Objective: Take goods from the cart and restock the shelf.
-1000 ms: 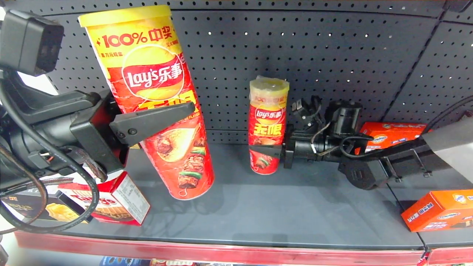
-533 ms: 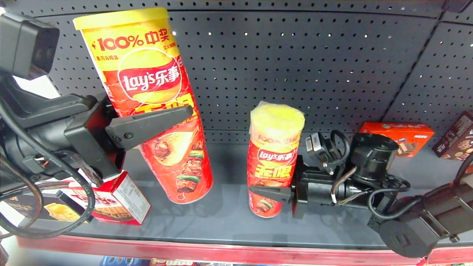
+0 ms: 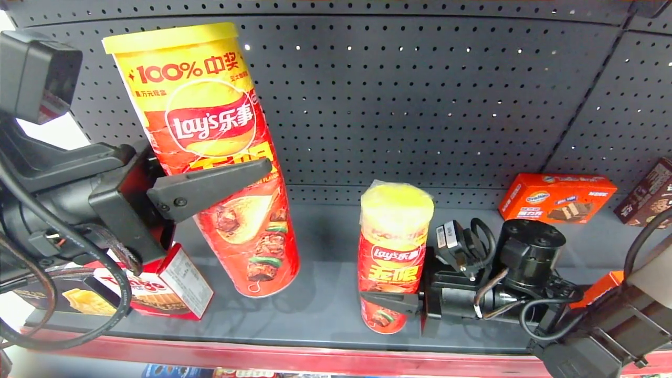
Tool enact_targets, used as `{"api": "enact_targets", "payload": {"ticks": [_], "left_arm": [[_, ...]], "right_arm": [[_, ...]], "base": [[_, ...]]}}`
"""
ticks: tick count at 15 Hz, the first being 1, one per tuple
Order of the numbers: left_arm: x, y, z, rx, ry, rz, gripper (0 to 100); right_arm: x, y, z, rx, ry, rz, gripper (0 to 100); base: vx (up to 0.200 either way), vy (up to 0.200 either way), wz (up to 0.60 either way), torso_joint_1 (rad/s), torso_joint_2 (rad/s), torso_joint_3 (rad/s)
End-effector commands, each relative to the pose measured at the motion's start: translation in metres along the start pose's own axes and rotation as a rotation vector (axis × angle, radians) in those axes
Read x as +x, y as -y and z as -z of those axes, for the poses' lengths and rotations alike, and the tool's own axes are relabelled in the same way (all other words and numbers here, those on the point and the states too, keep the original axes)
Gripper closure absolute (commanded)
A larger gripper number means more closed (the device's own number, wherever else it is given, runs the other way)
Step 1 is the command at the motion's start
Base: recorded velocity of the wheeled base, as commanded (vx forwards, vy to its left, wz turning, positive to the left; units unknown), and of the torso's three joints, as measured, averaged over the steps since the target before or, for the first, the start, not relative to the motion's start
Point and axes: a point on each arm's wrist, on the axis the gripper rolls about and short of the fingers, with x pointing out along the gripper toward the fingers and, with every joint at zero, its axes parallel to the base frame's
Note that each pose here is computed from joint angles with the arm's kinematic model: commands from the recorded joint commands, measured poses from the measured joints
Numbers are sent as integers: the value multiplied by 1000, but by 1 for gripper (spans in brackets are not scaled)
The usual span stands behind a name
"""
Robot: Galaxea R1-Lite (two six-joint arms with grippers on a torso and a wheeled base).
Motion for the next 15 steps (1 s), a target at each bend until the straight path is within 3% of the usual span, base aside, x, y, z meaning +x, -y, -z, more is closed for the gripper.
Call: {"api": "enact_targets", "payload": {"ticks": [1, 7, 8, 15], "left_arm": [[0, 0, 0, 0, 0, 1, 100], [-1, 0, 2, -4, -4, -2, 100], [-1, 1, 2, -4, -4, -2, 100], [-2, 1, 4, -8, -7, -2, 100]], "right_arm": [[-2, 4, 7, 9, -11, 12, 100], [-1, 9, 19, 16, -28, 20, 100], [-1, 8, 20, 16, -29, 20, 0], [-27, -1, 11, 17, -39, 57, 0]], "base": [[0, 0, 0, 0, 0, 0], [0, 0, 0, 0, 0, 0], [0, 0, 0, 0, 0, 0], [0, 0, 0, 0, 0, 0]]}}
